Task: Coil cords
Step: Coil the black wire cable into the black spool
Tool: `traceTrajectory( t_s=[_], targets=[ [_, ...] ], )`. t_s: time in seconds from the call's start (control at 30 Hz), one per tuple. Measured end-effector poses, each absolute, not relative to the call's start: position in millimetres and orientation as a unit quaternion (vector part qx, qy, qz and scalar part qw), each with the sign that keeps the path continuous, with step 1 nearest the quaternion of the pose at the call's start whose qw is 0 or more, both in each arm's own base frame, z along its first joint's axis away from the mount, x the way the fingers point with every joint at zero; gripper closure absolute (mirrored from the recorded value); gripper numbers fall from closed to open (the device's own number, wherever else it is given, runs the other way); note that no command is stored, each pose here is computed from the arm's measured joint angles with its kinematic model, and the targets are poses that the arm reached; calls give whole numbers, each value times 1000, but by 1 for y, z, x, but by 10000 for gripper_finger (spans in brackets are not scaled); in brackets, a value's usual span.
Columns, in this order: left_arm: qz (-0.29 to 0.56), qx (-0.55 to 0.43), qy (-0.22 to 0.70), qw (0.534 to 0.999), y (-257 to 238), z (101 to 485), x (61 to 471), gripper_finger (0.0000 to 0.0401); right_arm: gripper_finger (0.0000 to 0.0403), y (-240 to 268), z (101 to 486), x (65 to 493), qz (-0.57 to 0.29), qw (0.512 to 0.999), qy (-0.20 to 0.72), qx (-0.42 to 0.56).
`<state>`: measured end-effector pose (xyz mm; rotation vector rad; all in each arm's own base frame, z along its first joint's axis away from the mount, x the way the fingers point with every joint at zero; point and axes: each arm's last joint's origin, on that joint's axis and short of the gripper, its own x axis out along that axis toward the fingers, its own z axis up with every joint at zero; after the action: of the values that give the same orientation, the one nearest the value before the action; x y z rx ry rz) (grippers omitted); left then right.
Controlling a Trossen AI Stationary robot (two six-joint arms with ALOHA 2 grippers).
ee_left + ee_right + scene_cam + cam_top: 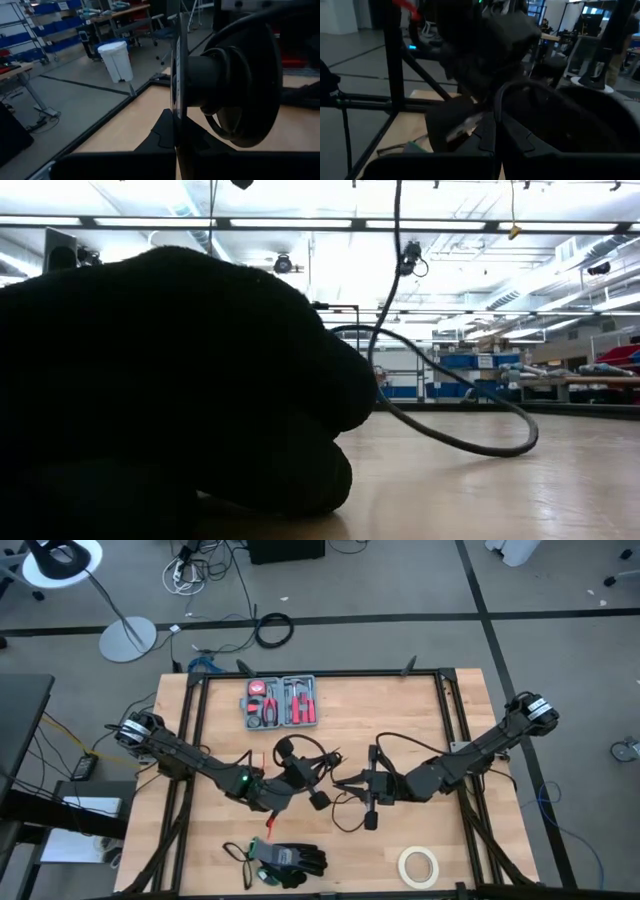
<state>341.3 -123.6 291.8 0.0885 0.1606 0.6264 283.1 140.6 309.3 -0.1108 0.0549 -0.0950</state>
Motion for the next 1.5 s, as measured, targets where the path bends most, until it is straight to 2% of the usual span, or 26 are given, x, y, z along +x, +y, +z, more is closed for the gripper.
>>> traceTrajectory(
  t_s=[0.23, 0.53, 0.73, 1.1, 1.5],
  targets=[
    [302, 33, 62, 951, -118, 297, 345, 401, 397, 134, 309, 286, -50, 997, 28, -52],
    [273, 11, 28, 962, -114, 305, 349, 401, 397, 114, 298, 295, -44, 996, 80, -25],
    [255, 6, 0, 967, -117, 312, 350, 401, 397, 115, 292, 292, -82, 990, 109, -45],
    [238, 15, 11, 971, -129, 309, 346, 401, 393, 119, 300, 257, -189, 964, 150, -114],
    [241, 23, 34, 970, -131, 304, 344, 401, 392, 117, 330, 226, -223, 962, 105, -119]
  ],
)
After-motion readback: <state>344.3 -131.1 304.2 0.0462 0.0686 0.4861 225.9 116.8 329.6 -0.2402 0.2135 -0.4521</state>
